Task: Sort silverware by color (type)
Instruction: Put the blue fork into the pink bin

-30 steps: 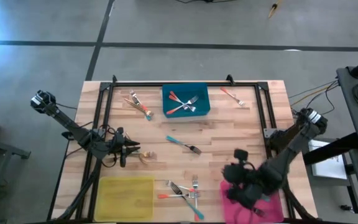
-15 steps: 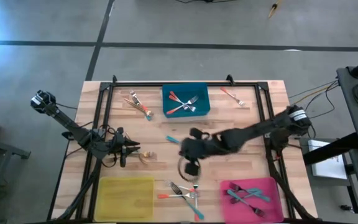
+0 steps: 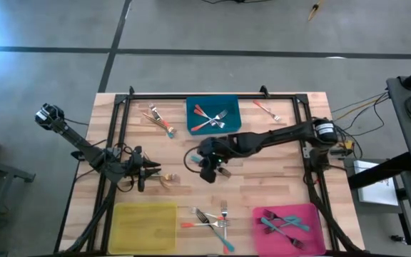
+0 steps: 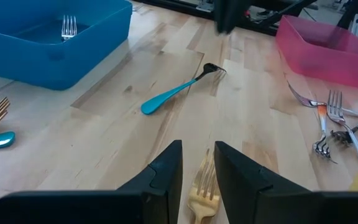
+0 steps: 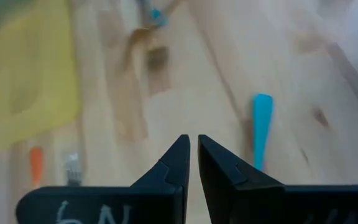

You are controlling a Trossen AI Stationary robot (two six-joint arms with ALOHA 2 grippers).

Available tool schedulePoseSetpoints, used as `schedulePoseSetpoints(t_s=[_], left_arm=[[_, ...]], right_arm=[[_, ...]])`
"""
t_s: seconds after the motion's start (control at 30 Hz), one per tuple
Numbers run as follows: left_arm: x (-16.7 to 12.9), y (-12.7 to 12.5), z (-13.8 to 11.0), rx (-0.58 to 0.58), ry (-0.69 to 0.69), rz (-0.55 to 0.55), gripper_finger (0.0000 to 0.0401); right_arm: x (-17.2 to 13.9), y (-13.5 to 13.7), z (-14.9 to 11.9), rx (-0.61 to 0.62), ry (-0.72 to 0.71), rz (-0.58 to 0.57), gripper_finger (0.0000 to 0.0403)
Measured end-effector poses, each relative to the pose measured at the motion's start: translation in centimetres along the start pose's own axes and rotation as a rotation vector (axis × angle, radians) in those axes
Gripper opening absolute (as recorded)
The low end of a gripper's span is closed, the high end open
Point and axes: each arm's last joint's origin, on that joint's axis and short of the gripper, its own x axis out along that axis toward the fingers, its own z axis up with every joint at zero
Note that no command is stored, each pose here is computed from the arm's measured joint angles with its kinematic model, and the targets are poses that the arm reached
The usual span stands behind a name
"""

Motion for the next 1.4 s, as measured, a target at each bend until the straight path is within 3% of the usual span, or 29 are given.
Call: schedulePoseSetpoints(t_s=[0.07, 0.17, 0.23, 0.43, 0.67, 0.73, 0.93, 1.27, 1.4], left_arm=[[0.0, 0.0, 0.0, 0.000, 0.000, 0.000, 0.0077], [0.0, 0.0, 0.0, 0.000, 0.000, 0.000, 0.0077], [0.0, 0.0, 0.0, 0.000, 0.000, 0.000, 0.0077], [0.0, 0.0, 0.0, 0.001, 0.000, 0.000, 0.0077], [0.0, 0.0, 0.0, 0.000, 0.000, 0.000, 0.0077], [0.0, 0.0, 0.0, 0.000, 0.000, 0.000, 0.0077], [0.0, 0.0, 0.0, 0.000, 0.000, 0.000, 0.0077], [0.0, 0.0, 0.0, 0.000, 0.000, 0.000, 0.0077], [0.0, 0.0, 0.0, 0.000, 0.000, 0.000, 0.0077]], right_arm=[[0.6, -1.0, 0.0, 0.129, -0.006, -0.068, 0.0025], [1.4, -2.7, -0.3, 0.443, 0.010, -0.154, 0.0025], [1.9, -3.5, -0.6, 0.515, 0.024, -0.190, 0.0025], [2.5, -4.1, -1.0, 0.467, 0.056, -0.212, 0.0025], [2.2, -4.8, -0.8, 0.533, 0.053, -0.235, 0.0025], [1.9, -5.0, -0.7, 0.504, 0.059, -0.242, 0.0025], [1.4, -5.3, -2.0, 0.455, 0.196, -0.306, 0.0025], [1.5, -4.9, -2.5, 0.549, 0.305, -0.164, 0.0026], [1.5, -5.0, -2.4, 0.557, 0.308, -0.142, 0.0058]])
